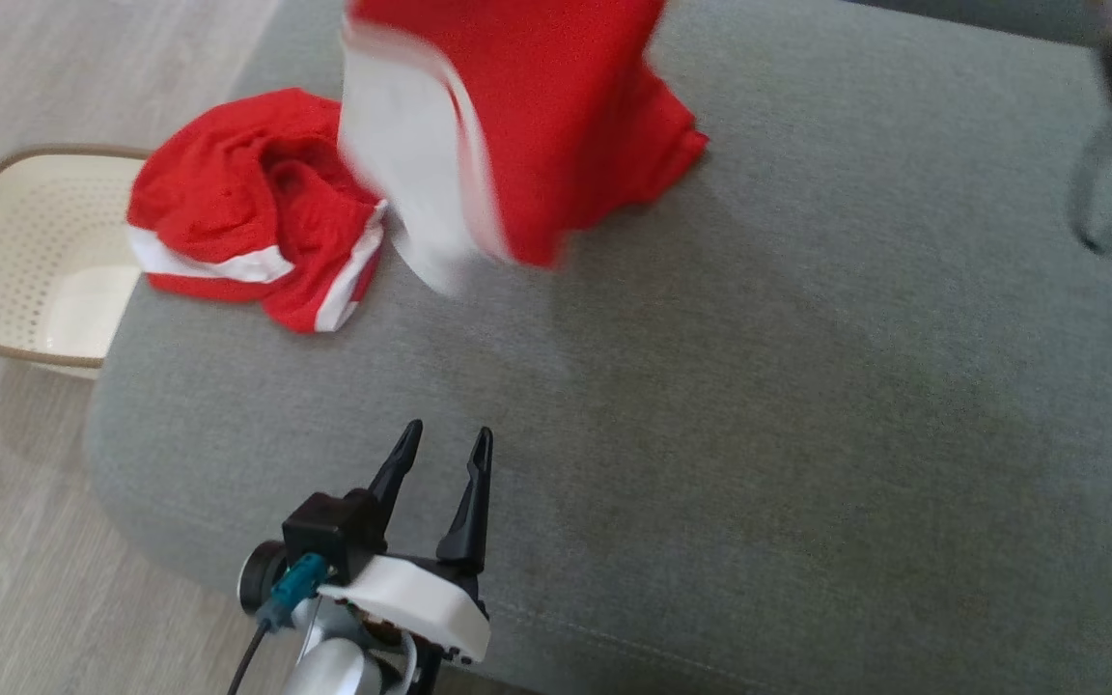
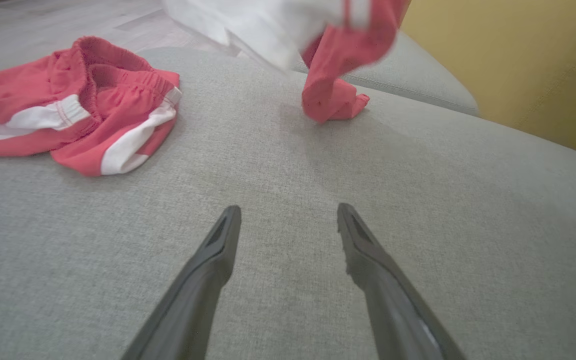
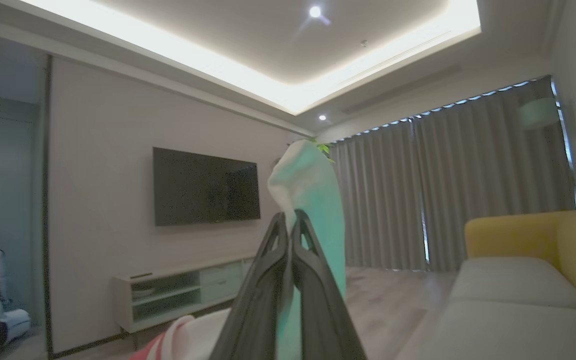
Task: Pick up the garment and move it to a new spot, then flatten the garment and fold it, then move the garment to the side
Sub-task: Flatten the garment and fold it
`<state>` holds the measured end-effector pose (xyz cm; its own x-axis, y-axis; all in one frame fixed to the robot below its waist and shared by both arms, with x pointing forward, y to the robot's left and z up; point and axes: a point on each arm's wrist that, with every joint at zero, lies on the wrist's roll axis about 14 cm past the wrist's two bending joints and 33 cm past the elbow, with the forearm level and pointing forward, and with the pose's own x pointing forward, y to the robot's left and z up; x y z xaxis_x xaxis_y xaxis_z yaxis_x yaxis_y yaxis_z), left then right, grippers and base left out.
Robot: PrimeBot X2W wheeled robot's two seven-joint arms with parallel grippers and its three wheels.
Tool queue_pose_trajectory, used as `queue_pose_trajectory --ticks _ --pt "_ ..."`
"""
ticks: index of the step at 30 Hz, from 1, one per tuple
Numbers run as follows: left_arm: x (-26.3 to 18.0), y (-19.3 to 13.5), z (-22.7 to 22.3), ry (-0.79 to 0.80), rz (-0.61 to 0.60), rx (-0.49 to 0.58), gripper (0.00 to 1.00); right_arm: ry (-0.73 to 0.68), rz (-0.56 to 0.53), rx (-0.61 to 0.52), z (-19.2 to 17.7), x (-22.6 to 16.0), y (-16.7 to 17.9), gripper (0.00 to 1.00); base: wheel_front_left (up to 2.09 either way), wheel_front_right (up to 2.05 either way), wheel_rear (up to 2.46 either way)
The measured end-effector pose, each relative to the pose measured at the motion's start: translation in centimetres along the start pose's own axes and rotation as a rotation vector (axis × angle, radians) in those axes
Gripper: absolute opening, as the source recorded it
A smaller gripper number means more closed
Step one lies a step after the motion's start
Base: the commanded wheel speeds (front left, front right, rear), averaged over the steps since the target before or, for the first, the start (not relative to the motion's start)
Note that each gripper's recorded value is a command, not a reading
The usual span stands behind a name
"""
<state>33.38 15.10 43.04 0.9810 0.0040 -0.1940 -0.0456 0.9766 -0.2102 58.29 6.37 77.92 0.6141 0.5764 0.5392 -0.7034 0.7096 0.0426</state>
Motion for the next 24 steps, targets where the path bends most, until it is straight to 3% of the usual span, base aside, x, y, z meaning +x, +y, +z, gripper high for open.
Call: queue_pose_trajectory --ticks 6,11,12,13,18,24 --pt "0.9 -0.9 -0.5 0.019 -0.035 0.001 1.0 0.345 -0.296 -0.164 -9.0 -11.7 -13.4 0.0 0.0 0.0 0.0" --pt "1.5 -1.5 -0.9 0.033 -0.064 0.012 1.0 0.558 -0.498 -0.238 -12.2 -21.0 -20.4 0.0 0.0 0.0 0.0" --pt "1.8 -1.6 -1.0 0.035 -0.069 0.013 1.0 0.592 -0.524 -0.255 -12.5 -22.3 -21.3 0.36 0.0 0.0 0.0" --pt "2.0 -1.8 -1.0 0.034 -0.074 0.014 1.0 0.619 -0.567 -0.258 -12.7 -23.8 -22.3 0.99 0.0 0.0 0.0" --pt "2.7 -2.4 -1.1 0.038 -0.097 0.015 1.0 0.643 -0.689 -0.282 -11.3 -27.3 -25.4 1.0 0.0 0.0 0.0" --pt "3.0 -3.2 -0.9 0.033 -0.125 0.014 1.0 0.544 -0.606 -0.277 -10.5 -23.9 -22.5 1.0 0.0 0.0 0.0"
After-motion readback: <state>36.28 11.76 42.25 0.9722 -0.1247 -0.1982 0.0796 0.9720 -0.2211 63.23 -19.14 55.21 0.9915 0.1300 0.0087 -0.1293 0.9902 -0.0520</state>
